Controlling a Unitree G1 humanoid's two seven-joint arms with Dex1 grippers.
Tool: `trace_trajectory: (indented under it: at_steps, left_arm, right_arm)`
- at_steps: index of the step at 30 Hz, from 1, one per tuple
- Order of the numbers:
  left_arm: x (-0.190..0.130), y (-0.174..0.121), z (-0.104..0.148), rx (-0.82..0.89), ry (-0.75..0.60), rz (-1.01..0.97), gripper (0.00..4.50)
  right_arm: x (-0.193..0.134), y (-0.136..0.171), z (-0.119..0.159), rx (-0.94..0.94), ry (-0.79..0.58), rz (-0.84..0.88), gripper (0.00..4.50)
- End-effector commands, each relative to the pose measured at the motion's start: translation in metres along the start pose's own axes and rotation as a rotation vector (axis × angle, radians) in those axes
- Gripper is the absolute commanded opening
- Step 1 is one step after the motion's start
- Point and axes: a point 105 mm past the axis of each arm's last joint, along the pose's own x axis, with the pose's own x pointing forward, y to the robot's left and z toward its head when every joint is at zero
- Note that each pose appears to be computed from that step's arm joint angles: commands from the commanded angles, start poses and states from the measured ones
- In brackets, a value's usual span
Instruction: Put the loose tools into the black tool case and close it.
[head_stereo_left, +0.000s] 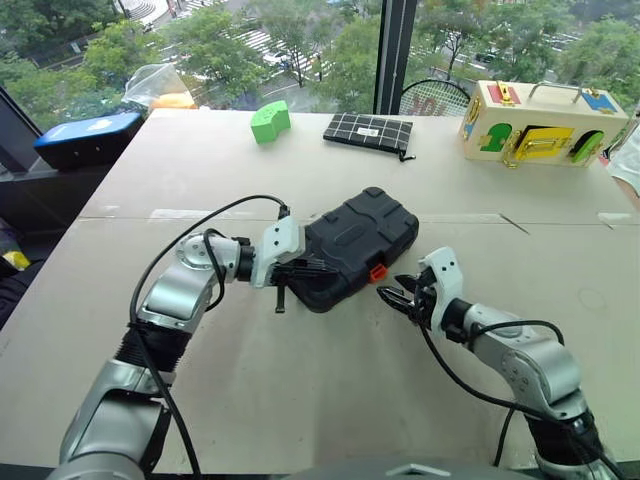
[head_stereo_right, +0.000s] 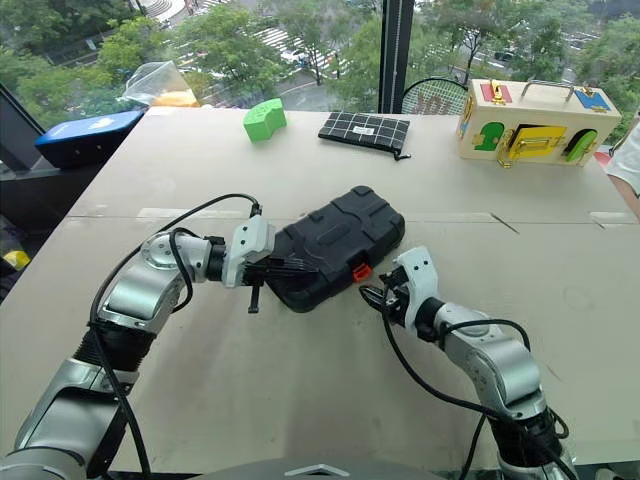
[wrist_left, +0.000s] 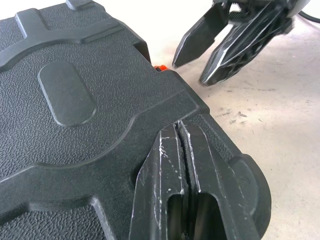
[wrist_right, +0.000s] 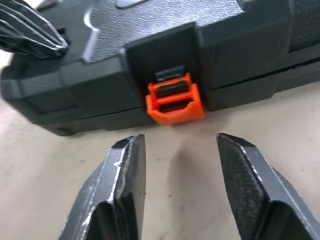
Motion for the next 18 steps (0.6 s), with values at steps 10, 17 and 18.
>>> trace_trajectory:
  at_steps: [10, 17, 18]
  left_arm:
    - [0.001, -0.018, -0.055, -0.157, 0.168, -0.034, 0.0]
    - [0.005, -0.017, -0.045, -0.149, 0.164, -0.047, 0.0]
    - [0.006, -0.016, -0.044, -0.149, 0.165, -0.049, 0.0]
  right_arm:
    - [0.01, -0.001, 0.005, -0.006, -0.023, 0.015, 0.02]
    - [0.015, 0.0, 0.01, -0.001, -0.041, 0.014, 0.02]
    - [0.016, 0.001, 0.011, 0.006, -0.05, 0.017, 0.02]
